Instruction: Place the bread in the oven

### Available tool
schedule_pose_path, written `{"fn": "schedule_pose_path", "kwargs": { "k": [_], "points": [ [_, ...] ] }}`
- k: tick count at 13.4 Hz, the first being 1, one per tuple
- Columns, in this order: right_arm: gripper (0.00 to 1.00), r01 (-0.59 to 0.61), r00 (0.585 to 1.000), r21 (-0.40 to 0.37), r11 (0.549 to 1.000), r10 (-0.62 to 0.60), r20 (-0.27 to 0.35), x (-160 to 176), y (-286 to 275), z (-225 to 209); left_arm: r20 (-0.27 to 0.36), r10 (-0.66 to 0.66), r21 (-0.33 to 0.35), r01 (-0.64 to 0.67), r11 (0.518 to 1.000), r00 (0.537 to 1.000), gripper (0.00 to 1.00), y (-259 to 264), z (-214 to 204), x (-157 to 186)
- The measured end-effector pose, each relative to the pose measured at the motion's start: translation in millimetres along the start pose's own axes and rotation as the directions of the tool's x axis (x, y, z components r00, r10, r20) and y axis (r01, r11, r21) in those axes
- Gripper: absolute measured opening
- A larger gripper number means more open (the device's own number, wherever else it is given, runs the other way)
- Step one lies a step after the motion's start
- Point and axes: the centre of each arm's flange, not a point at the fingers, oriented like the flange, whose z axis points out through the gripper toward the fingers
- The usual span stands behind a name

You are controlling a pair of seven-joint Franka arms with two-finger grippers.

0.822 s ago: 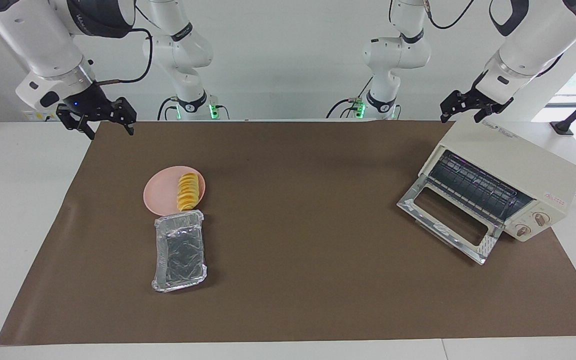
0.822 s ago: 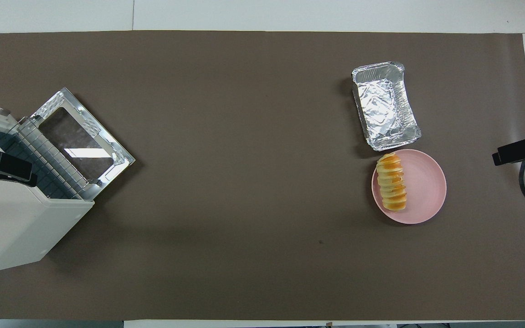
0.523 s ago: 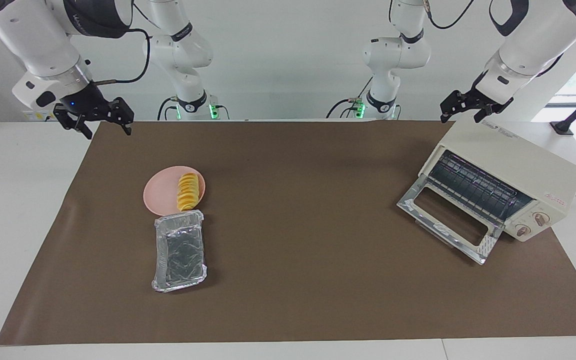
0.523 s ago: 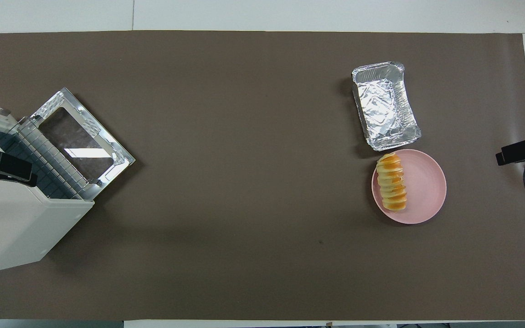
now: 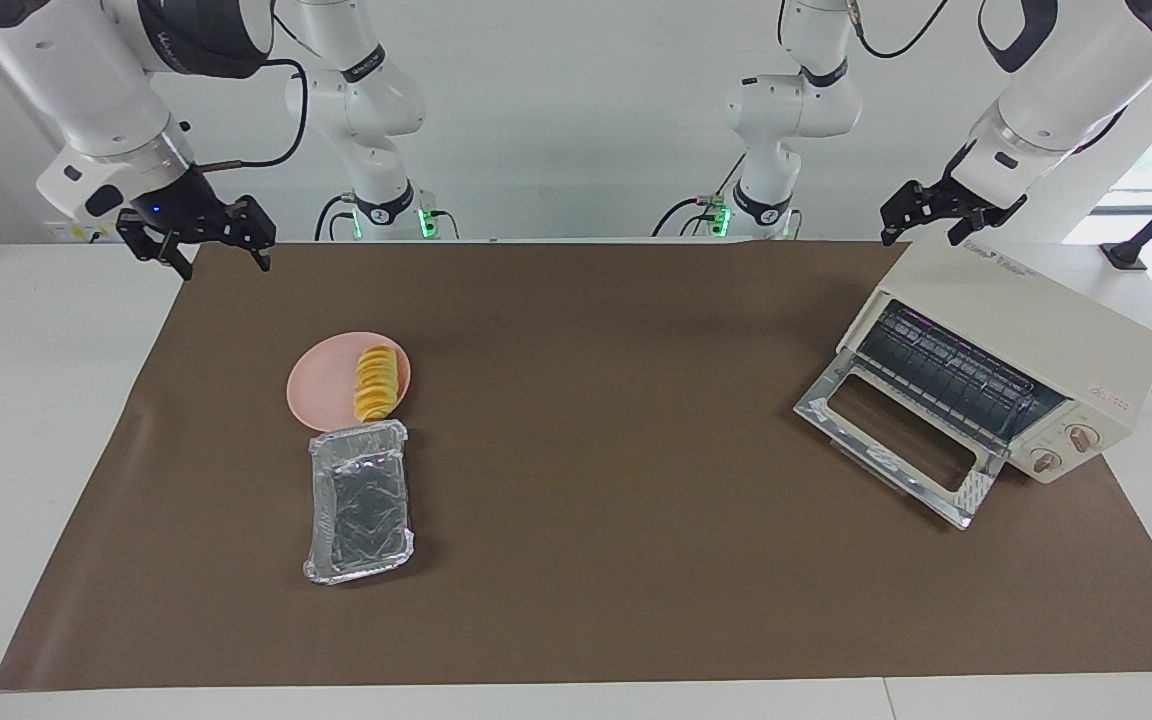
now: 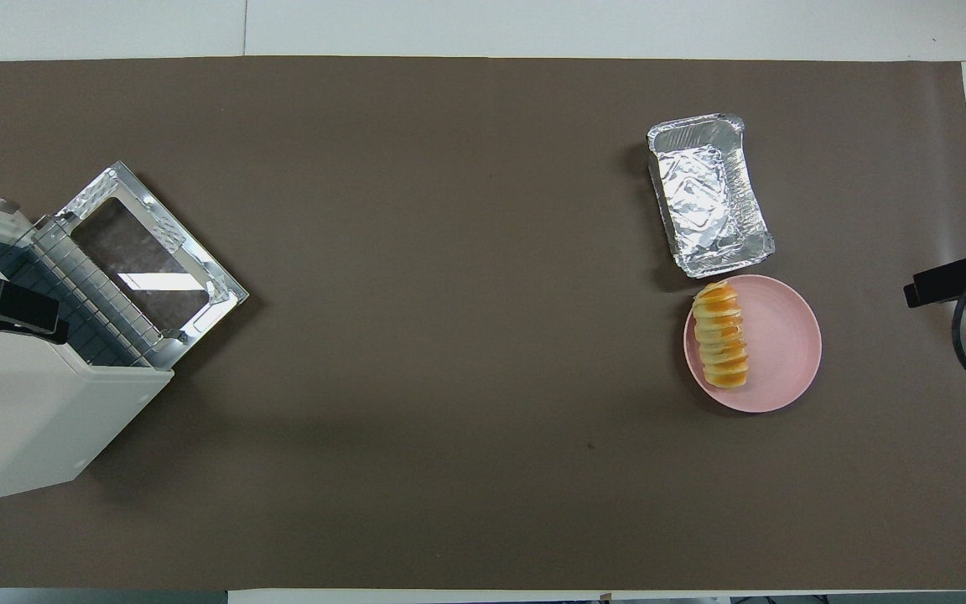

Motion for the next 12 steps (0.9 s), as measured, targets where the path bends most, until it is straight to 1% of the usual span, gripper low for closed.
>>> {"fn": "schedule_pose_path", "kwargs": {
  "k": [2,4,6,9,12],
  "points": [
    [1.0,0.035,0.999,-0.008,0.999,-0.035,-0.013,0,-32,37,0.0,0.0,0.0,0.0,1.0,1.0,1.0,0,0,0],
    [1.0,0.045,0.999,-0.012,0.999,-0.045,-0.002,-6,-69,84,0.0,0.0,0.0,0.0,1.0,1.0,1.0,0,0,0],
    [1.0,0.054,0.999,-0.016,0.998,-0.054,-0.006,-9,-92,126,0.0,0.0,0.0,0.0,1.0,1.0,1.0,0,0,0],
    [1.0,0.054,0.997,-0.019,0.998,-0.055,-0.045,-14,-94,182,0.0,0.0,0.0,0.0,1.0,1.0,1.0,0,0,0],
    [1.0,0.049,0.997,-0.018,0.999,-0.05,-0.056,-18,-91,218,0.0,0.0,0.0,0.0,1.0,1.0,1.0,0,0,0]
  ]
}}
